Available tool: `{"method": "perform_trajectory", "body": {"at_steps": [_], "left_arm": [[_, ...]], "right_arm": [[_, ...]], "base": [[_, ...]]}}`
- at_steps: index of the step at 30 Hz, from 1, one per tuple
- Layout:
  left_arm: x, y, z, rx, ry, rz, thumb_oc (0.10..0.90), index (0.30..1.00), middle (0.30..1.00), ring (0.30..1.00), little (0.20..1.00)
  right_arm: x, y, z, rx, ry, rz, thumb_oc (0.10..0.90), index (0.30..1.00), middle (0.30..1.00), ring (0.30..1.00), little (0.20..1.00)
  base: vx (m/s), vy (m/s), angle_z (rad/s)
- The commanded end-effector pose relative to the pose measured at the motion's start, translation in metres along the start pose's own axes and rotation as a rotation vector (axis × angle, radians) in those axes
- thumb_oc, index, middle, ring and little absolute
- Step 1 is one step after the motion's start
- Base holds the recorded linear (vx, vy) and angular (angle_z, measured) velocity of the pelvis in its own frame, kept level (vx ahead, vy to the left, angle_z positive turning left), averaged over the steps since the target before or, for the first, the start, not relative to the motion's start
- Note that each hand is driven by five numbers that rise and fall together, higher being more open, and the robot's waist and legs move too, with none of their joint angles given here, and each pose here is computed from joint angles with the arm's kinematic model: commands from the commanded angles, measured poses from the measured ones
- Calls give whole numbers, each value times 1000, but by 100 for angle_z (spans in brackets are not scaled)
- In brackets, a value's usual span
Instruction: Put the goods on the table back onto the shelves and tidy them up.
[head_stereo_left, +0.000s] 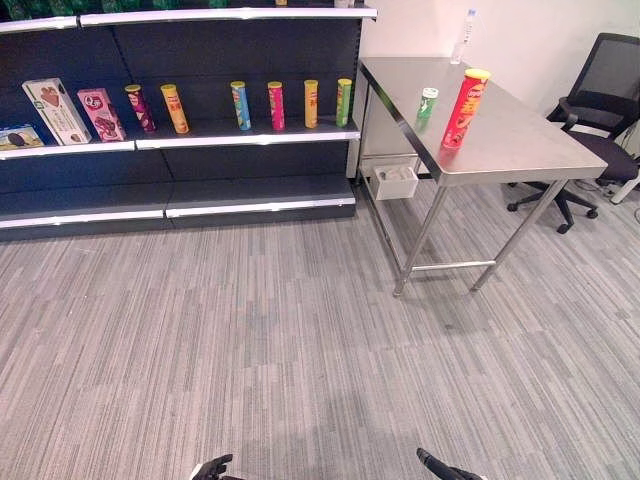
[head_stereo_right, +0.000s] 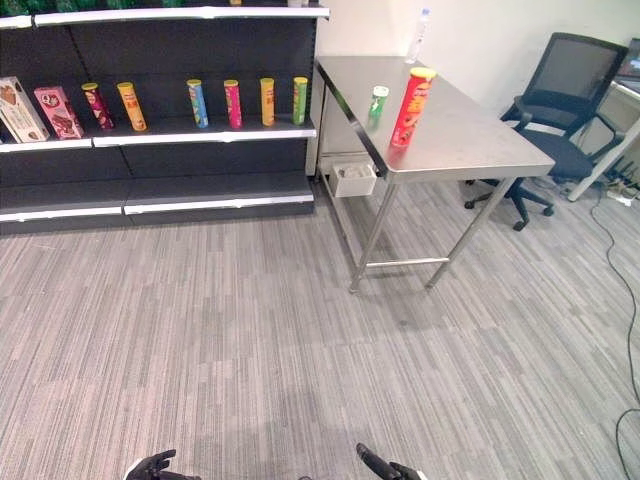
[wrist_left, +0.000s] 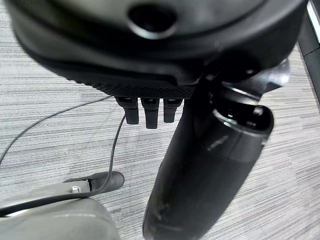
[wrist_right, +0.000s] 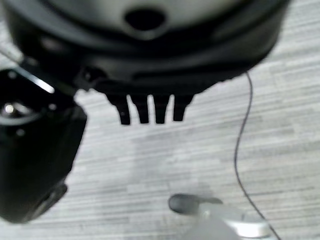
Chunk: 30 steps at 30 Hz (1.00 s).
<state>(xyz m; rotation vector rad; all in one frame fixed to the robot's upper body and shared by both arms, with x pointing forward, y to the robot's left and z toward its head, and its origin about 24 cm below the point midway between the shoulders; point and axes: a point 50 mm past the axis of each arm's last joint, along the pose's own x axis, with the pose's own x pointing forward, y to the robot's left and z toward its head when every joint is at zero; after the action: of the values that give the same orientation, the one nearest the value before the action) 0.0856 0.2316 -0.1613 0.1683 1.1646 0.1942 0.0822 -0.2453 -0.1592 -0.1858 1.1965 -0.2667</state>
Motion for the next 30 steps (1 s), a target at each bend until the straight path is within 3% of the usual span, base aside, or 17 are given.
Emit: {"method": "perform_trajectory", "body": {"at_steps": [1,30], "left_arm": [[4,3,30,12,-102,0,800,900,900,900,900],[4,2,22,43,-62,-3,800,900,900,900,900]], "right_arm": [[3,-9,19,19,-62,-20,800,900,900,900,900],[3,-7,19,18,-56,-13,800,900,900,900,900]], "base": [[0,0,0],[0,0,0]]}}
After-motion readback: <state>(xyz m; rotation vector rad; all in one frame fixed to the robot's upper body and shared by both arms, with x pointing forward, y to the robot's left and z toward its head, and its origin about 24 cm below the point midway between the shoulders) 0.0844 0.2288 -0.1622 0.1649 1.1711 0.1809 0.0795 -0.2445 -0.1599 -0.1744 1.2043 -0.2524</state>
